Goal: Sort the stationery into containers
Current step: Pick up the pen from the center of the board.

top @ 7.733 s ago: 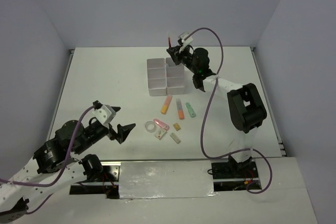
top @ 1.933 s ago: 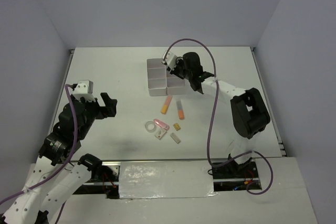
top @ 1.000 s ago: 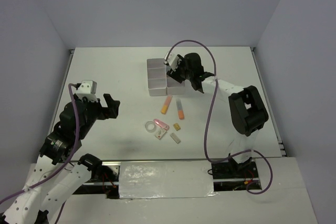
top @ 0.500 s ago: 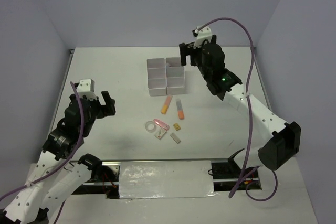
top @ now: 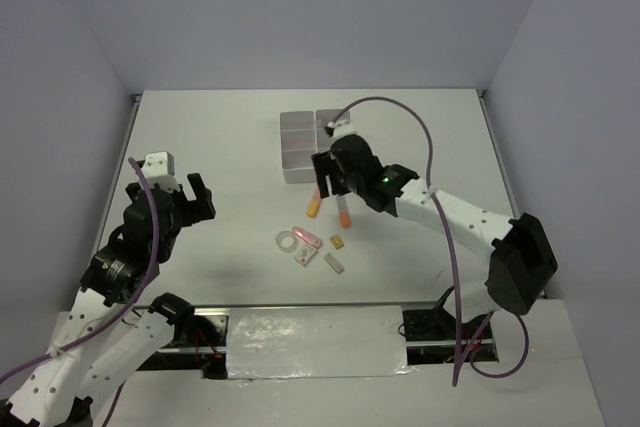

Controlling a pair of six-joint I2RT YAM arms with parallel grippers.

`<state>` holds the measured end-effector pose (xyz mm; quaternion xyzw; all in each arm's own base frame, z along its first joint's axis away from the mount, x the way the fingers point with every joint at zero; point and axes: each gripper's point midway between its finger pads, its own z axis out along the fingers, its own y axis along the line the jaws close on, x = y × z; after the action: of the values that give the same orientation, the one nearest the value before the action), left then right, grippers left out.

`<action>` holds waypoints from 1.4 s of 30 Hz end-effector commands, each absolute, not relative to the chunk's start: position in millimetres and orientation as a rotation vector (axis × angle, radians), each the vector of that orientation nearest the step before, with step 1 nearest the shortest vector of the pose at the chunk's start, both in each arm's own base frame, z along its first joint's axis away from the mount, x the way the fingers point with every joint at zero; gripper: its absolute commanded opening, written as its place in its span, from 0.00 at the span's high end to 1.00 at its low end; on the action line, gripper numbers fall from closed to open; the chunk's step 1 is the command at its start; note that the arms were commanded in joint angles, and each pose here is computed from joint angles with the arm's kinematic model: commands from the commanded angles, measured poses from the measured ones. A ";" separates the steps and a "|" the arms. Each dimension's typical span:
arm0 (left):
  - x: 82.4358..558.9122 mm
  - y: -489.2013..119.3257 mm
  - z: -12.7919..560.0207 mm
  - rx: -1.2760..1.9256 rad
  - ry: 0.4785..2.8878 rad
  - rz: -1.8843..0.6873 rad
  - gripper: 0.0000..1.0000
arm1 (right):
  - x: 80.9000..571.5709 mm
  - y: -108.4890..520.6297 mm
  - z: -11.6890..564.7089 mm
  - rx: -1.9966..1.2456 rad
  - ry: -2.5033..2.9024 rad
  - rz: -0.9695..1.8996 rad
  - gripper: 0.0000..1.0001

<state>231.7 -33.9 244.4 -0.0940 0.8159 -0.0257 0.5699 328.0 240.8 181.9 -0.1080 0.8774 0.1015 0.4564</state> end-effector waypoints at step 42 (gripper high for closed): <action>233.9 -37.2 260.6 -0.227 1.869 -0.104 0.01 | 252.4 340.9 54.1 -1.175 2.315 0.333 0.89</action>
<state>231.4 -36.3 244.1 -0.0898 0.8171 -0.0312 0.5686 244.5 330.7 17.9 -0.4265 0.8710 0.1135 0.2158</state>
